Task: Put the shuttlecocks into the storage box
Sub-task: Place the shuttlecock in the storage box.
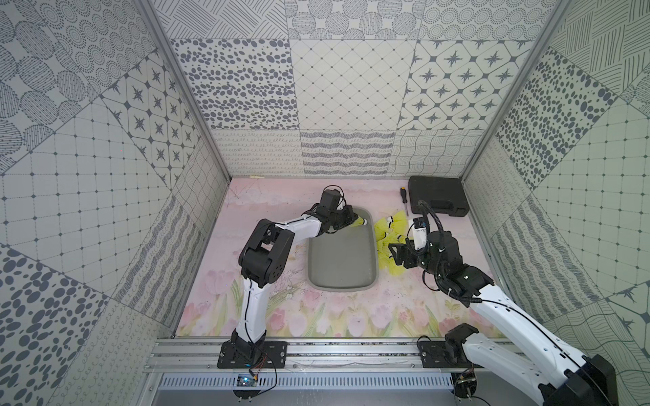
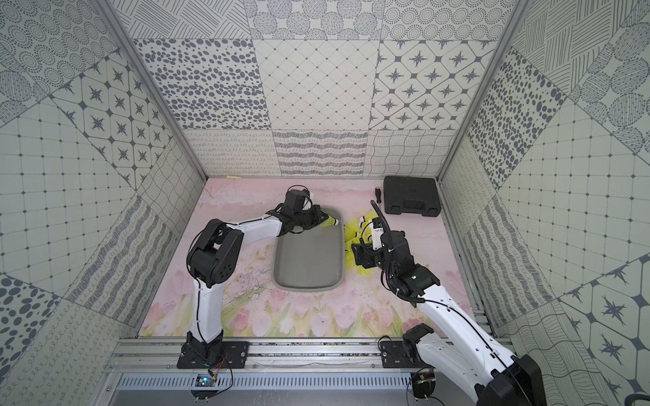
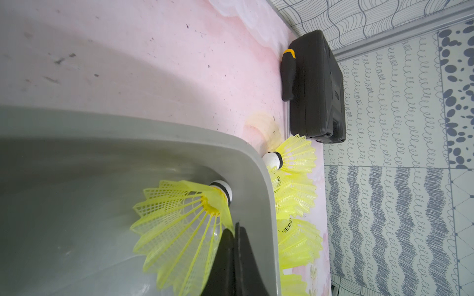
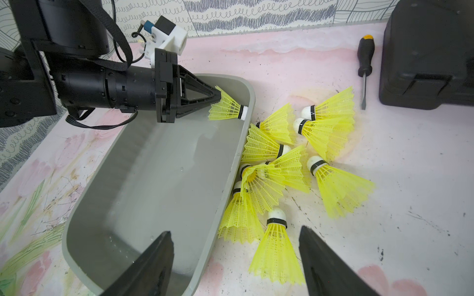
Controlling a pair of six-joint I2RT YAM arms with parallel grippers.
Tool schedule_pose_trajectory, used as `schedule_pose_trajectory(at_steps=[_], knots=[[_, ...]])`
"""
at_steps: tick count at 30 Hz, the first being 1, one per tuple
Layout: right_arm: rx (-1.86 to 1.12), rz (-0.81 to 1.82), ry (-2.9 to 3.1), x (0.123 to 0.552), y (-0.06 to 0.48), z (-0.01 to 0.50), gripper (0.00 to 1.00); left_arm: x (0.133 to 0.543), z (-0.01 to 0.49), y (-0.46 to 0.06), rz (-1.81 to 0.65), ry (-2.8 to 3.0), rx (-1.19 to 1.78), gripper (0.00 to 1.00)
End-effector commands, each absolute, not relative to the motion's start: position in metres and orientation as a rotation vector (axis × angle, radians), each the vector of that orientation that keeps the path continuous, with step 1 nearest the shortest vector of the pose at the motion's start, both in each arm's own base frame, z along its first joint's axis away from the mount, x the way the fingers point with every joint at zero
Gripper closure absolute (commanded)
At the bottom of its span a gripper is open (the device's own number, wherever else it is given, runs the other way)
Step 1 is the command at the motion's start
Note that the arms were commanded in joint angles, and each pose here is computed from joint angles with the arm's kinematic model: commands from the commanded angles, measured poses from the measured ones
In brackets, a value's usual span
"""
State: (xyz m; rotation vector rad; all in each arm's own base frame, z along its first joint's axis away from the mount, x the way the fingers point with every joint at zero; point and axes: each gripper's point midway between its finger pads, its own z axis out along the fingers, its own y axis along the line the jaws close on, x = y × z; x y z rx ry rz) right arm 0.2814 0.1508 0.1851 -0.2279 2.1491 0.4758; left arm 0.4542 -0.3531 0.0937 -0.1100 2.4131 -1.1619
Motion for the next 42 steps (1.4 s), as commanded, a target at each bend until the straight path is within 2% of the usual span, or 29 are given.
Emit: schedule_pose_trajectory(at_steps=[1,12,19,24,42], knots=[[-0.231,0.493,2.137,0.284,0.154,0.186,0.19,0.453,0.093,-0.356,-1.169,2.427,-0.050,1.00],[-0.238,0.502,2.148,0.286,0.157,0.182,0.19,0.457,0.087,-0.350,-1.132,2.451,-0.061,1.00],[-0.236,0.504,2.144,0.288,0.158,0.183,0.19,0.457,0.078,-0.344,-1.090,2.491,-0.059,0.83],[-0.237,0.503,2.149,0.288,0.158,0.181,0.19,0.458,0.077,-0.343,-1.090,2.495,-0.053,0.77],[-0.233,0.497,2.162,0.288,0.157,0.176,0.19,0.463,0.083,-0.350,-1.139,2.484,0.045,0.72]])
